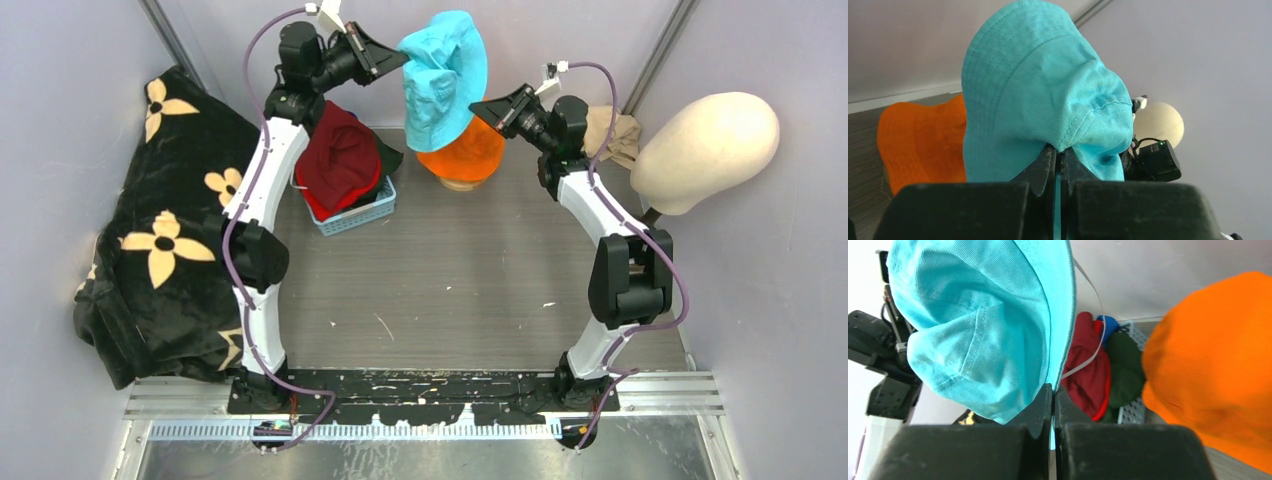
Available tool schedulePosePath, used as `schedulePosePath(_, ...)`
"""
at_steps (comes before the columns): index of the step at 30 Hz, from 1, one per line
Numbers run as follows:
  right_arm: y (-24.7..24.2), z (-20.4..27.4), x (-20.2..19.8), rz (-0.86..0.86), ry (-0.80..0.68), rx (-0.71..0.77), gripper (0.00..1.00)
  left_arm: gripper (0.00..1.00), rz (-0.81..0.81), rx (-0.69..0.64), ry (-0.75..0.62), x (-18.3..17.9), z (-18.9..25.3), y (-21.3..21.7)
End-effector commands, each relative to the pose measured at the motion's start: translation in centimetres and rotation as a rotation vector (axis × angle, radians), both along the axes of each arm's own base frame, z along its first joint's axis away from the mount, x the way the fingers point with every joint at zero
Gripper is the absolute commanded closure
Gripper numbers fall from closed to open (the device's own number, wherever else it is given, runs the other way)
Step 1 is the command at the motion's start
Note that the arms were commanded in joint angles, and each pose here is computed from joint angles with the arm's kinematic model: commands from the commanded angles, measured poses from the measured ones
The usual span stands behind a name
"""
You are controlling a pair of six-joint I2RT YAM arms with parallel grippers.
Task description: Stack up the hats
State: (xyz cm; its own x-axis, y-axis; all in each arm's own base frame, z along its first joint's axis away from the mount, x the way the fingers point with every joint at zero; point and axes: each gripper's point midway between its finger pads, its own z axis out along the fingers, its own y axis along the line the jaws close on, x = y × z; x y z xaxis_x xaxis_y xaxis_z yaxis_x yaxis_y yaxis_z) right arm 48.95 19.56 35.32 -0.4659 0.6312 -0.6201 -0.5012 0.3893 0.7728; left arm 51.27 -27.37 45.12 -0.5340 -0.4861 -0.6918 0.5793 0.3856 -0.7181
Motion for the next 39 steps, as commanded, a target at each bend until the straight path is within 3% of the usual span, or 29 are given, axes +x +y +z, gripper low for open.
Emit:
schedulePosePath(1, -2.2, 2.8, -0.1, -0.091, -0.07, -0.089, 0.99, 1.0, 0.032, 0.033, -0.014, 0.9, -0.4, -1.5)
schedulePosePath(9, -5.0, 2.1, 0.9, -0.159, -0.039, -0.144, 0.99, 1.0, 0.112, 0.121, 0.065, 3.1, -4.5, -3.5)
schedulePosePath(18, -6.4, 1.1, 2.5, -0.173, 0.001, -0.172, 0.99, 1.0, 0.197, 0.177, 0.117, 4.5, -7.0, -2.7)
schedulePosePath(25, -6.0, 1.3, 3.3, -0.144, 0.005, -0.164, 0.99, 1.0, 0.293, 0.247, 0.099, 3.8, -6.0, -0.5)
schedulePosePath(39, -2.7, 1.7, 3.5, 0.015, -0.007, -0.182, 0.99, 1.0, 0.322, 0.226, 0.035, 1.9, -1.6, 0.6)
